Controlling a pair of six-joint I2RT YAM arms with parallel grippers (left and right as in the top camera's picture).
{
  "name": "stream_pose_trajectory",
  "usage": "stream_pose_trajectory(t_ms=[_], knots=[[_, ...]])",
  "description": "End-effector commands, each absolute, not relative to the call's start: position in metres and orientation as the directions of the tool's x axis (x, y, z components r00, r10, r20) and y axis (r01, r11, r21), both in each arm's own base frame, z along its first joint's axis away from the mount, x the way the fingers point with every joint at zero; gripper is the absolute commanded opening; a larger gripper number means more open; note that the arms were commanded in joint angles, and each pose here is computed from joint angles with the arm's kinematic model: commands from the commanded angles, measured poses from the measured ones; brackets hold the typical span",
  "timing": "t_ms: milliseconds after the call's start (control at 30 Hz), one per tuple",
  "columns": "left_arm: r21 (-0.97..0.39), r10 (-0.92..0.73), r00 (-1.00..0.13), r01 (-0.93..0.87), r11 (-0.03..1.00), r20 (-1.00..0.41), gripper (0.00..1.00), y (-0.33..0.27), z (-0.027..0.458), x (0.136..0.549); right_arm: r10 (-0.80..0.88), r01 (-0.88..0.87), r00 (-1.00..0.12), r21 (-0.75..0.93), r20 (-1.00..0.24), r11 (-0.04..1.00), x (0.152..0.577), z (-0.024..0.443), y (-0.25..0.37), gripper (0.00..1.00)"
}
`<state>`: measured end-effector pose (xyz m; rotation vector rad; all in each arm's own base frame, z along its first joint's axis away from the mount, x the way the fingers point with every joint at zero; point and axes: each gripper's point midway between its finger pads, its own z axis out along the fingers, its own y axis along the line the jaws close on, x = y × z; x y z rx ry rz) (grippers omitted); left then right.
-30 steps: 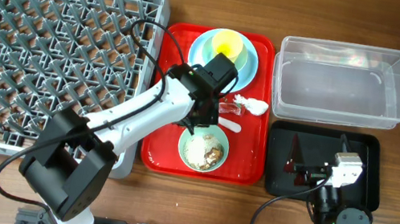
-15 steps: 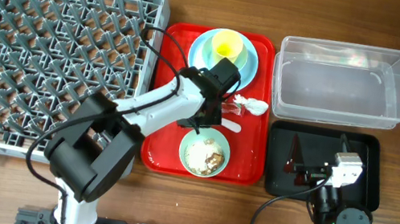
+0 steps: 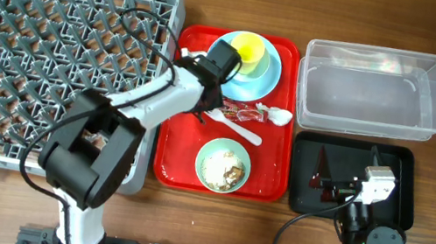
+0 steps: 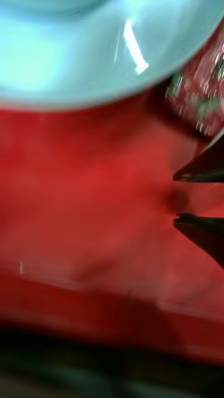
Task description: Sort waste into correct bins and load items into the dishwasher rack
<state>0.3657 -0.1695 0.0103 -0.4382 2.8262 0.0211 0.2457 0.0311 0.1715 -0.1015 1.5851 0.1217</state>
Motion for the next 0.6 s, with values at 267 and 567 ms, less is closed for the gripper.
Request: stream_pose_trajectory(t_ms=[267, 567], knots=[[-0.281, -0.480, -0.871, -0.438, 0.854, -0.100, 0.43, -0.218, 0.061, 0.340, 0.005, -0.141, -0.011, 0.007, -1.000, 0.990, 0.246, 0.173, 0.031, 1.00], [-0.184, -0.547, -0.828, -0.523, 0.832, -0.121, 0.48, -0.236, 0.006, 0.315, 0.006, -0.142, -0.011, 0.007, -1.000, 0.990, 0.246, 0.173, 0.031, 1.00]])
